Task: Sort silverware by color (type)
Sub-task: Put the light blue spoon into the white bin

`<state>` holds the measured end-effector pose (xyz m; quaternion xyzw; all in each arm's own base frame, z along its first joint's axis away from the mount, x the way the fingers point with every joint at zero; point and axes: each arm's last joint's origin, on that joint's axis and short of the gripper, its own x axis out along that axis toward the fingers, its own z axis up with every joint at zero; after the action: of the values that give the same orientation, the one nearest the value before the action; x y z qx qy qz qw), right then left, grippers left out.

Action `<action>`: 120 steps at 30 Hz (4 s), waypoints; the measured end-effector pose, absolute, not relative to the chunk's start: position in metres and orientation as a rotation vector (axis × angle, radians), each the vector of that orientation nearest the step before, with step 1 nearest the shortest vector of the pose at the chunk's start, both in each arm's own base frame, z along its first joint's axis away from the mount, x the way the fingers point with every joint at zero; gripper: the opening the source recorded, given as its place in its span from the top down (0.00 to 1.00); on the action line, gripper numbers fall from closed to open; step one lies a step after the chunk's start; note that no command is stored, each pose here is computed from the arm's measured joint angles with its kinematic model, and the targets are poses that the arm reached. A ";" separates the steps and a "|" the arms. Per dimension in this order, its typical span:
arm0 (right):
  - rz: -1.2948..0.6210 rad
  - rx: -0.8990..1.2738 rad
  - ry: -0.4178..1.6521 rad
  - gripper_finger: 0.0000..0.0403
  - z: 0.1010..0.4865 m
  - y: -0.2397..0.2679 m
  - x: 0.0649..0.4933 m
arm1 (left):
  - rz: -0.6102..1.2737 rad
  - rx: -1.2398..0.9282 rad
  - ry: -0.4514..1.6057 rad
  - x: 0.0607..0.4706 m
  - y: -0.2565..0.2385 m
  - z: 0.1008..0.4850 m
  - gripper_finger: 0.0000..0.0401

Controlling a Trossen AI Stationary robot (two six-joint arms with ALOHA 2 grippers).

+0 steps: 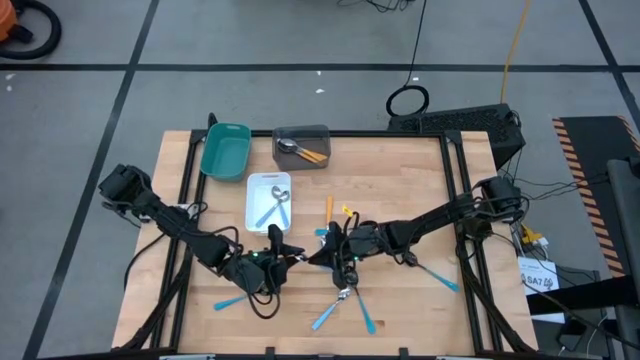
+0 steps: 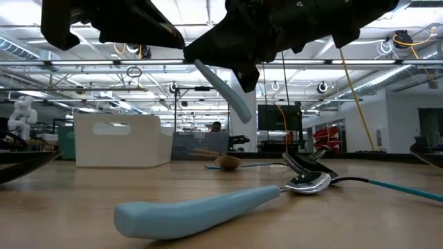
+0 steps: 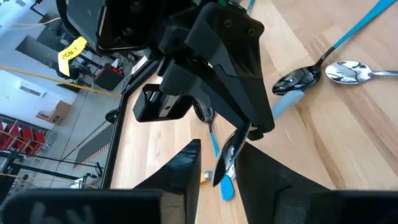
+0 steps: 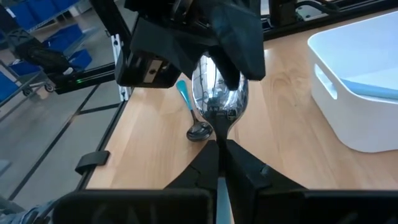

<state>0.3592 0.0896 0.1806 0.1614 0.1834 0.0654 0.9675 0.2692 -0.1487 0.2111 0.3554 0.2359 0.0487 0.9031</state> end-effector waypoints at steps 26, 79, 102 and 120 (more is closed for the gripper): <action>0.002 0.291 0.353 0.66 0.182 0.091 0.357 | 0.136 0.673 0.510 0.273 -0.140 0.209 0.98; -0.723 -0.832 0.499 0.31 0.199 0.197 0.304 | 0.486 -0.222 0.468 0.301 -0.102 0.249 0.99; -0.819 -0.985 0.659 0.53 0.175 0.154 0.338 | 0.490 -0.272 0.459 0.301 -0.102 0.249 0.99; -0.767 -0.907 0.690 0.90 0.173 0.146 0.343 | 0.484 -0.273 0.466 0.301 -0.102 0.248 0.99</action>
<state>0.3434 0.1456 0.1730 -0.4187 0.3186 -0.3539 0.7733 0.3013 -0.1023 0.2482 -0.1337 0.2280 0.2369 0.9349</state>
